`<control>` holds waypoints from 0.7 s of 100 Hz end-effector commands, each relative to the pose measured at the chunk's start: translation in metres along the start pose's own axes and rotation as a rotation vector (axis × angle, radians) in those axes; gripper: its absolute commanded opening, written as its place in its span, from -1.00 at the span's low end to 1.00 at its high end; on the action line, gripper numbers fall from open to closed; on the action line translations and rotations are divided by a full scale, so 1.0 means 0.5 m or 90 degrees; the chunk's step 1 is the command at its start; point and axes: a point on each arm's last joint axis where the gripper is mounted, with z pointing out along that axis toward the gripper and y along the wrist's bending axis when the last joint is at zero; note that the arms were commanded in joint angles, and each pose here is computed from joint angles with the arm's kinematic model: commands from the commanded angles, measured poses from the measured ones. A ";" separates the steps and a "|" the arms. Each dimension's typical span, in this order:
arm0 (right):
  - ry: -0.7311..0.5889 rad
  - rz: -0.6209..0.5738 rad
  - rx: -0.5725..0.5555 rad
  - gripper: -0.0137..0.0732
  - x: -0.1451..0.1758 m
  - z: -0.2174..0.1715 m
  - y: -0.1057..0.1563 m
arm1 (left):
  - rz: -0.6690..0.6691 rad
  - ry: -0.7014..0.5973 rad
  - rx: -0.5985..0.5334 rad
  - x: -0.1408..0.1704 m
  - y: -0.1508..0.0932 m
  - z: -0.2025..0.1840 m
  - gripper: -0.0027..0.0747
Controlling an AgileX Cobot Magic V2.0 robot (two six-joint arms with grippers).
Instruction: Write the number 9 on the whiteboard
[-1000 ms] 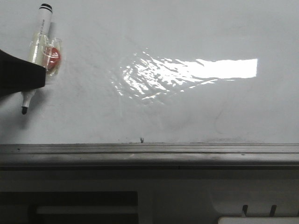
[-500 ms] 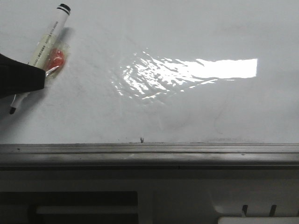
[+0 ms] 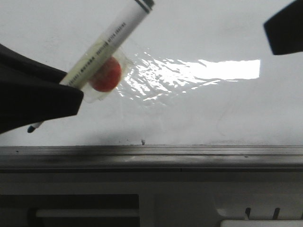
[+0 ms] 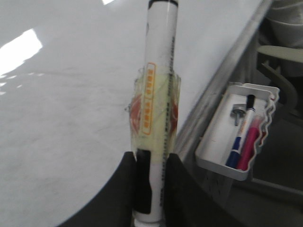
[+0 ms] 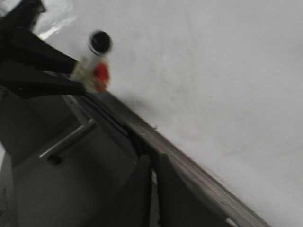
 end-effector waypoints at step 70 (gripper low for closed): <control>-0.011 -0.029 -0.088 -0.18 -0.111 0.076 0.072 | 0.052 -0.121 0.068 -0.052 -0.032 -0.004 -0.98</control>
